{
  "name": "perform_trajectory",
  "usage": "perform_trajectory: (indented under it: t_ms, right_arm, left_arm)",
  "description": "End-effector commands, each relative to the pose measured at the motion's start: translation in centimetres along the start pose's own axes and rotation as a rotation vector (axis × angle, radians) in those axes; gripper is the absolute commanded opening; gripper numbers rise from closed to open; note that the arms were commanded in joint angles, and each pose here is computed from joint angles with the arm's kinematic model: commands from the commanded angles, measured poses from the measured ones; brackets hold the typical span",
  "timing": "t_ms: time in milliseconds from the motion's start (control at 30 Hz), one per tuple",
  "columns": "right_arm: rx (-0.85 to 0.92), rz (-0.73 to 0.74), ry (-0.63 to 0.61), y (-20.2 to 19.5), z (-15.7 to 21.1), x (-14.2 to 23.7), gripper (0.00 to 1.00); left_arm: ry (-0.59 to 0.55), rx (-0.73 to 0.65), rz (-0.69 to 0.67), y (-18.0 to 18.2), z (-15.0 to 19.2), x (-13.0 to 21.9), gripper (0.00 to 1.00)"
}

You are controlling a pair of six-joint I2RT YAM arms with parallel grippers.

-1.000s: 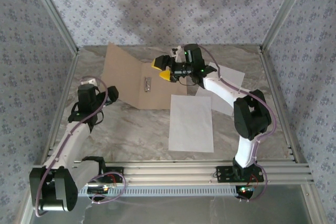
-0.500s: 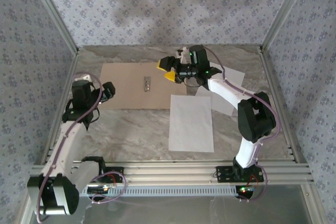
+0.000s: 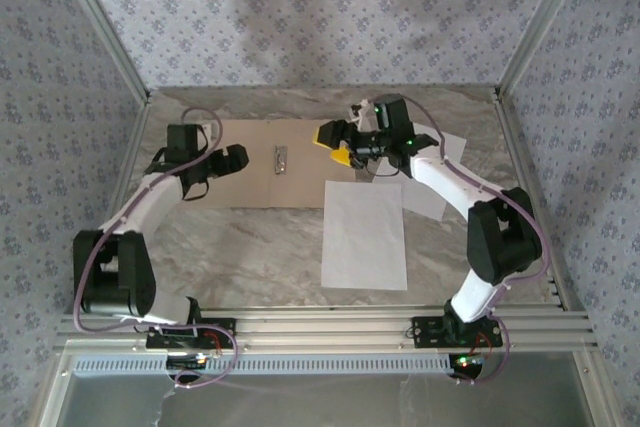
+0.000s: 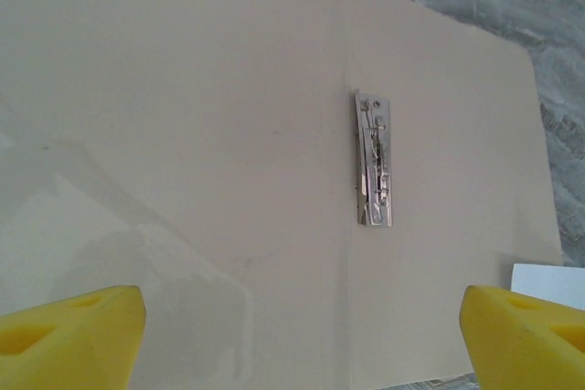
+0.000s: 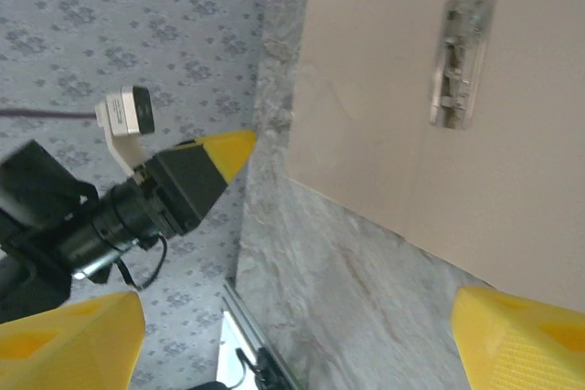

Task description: Put the files into the folder

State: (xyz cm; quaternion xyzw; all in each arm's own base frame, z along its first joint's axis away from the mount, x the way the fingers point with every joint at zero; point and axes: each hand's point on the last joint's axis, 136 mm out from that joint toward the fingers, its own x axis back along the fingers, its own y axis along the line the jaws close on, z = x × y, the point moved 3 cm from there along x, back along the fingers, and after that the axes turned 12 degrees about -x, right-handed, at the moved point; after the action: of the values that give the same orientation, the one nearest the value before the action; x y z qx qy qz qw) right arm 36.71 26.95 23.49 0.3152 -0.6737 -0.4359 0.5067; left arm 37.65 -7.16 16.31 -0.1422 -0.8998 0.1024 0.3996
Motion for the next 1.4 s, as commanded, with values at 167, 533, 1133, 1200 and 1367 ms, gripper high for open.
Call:
perform_trajectory:
  t_ms: [167,533,1133,1200,1367]
  right_arm:
    - [0.02,0.164,-0.01,-4.5,1.9,2.6,0.89]
    - [0.027,0.295,-0.014,-8.0,3.5,4.0,0.89]
    - [-0.067,0.45,-0.082,-12.9,3.9,7.8,0.9]
    - [-0.074,0.458,-0.084,-13.2,4.0,8.1,0.9]
    - [-0.109,0.472,-0.093,-14.3,4.4,8.9,0.9]
  left_arm:
    - [0.061,-0.045,-0.011,1.1,-0.9,-4.1,0.9]
    - [0.128,-0.022,-0.095,4.3,-1.1,-7.8,0.92]
    - [0.21,0.013,0.062,2.8,0.0,-12.9,0.89]
    - [0.22,0.012,0.077,2.5,0.1,-13.3,0.89]
    - [0.231,0.013,0.1,1.5,0.2,-13.9,0.87]
